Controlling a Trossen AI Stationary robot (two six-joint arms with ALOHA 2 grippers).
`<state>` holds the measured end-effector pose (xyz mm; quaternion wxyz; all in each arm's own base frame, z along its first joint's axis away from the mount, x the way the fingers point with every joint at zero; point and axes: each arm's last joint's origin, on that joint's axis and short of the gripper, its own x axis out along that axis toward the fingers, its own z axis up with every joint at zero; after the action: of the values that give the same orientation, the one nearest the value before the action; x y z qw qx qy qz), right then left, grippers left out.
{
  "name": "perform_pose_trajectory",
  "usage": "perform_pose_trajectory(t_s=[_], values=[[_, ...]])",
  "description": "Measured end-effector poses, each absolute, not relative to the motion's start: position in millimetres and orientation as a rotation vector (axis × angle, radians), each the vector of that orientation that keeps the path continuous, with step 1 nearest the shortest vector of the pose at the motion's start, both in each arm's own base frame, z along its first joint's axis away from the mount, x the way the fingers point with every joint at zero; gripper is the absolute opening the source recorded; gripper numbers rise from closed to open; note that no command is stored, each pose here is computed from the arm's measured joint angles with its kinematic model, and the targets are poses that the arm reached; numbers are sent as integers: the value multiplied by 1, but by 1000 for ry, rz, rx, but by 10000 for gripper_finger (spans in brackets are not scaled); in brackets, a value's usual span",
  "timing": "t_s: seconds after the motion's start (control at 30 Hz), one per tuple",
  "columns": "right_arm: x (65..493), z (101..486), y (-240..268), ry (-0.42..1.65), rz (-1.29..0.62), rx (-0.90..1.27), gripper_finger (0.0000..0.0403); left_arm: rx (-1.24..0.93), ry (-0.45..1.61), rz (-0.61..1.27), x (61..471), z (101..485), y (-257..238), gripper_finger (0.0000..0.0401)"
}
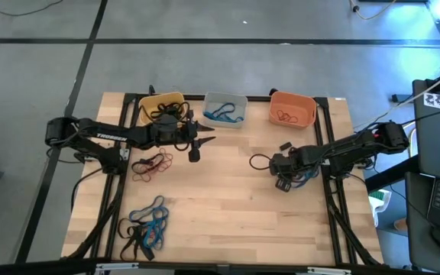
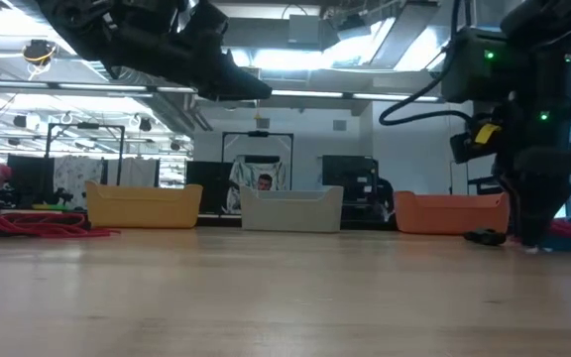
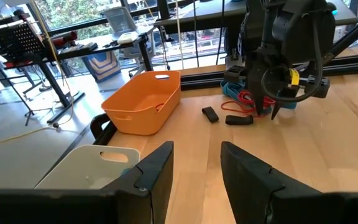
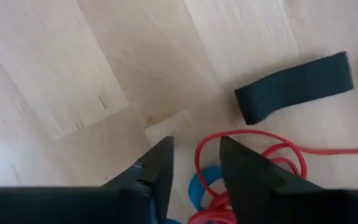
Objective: Sort rubber bands into baskets
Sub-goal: Put the red rubber band into the orange bin
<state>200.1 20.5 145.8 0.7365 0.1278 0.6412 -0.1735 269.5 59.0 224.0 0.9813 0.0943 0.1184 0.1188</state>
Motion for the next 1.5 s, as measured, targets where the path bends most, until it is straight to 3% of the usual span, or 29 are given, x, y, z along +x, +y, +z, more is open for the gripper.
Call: perform_pose_trajectory(t_s=[0.3,0.67,0.8,1.03,1.13,1.37,1.5], values=[[206,155,21,1406,-344,244,7,190,238,239,270,224,59,130],[204,165,21,1468,-360,241,13,190,238,239,270,224,59,130],[201,165,21,1493,-381,253,38,190,238,239,270,224,59,130],[204,164,21,1455,-384,238,140,190,238,239,270,224,59,130],[200,158,21,1474,-378,243,165,190,239,239,270,224,59,130],[197,146,20,1445,-370,251,174,190,239,239,270,224,59,130],[195,142,20,1452,-369,246,154,190,239,239,270,224,59,130]])
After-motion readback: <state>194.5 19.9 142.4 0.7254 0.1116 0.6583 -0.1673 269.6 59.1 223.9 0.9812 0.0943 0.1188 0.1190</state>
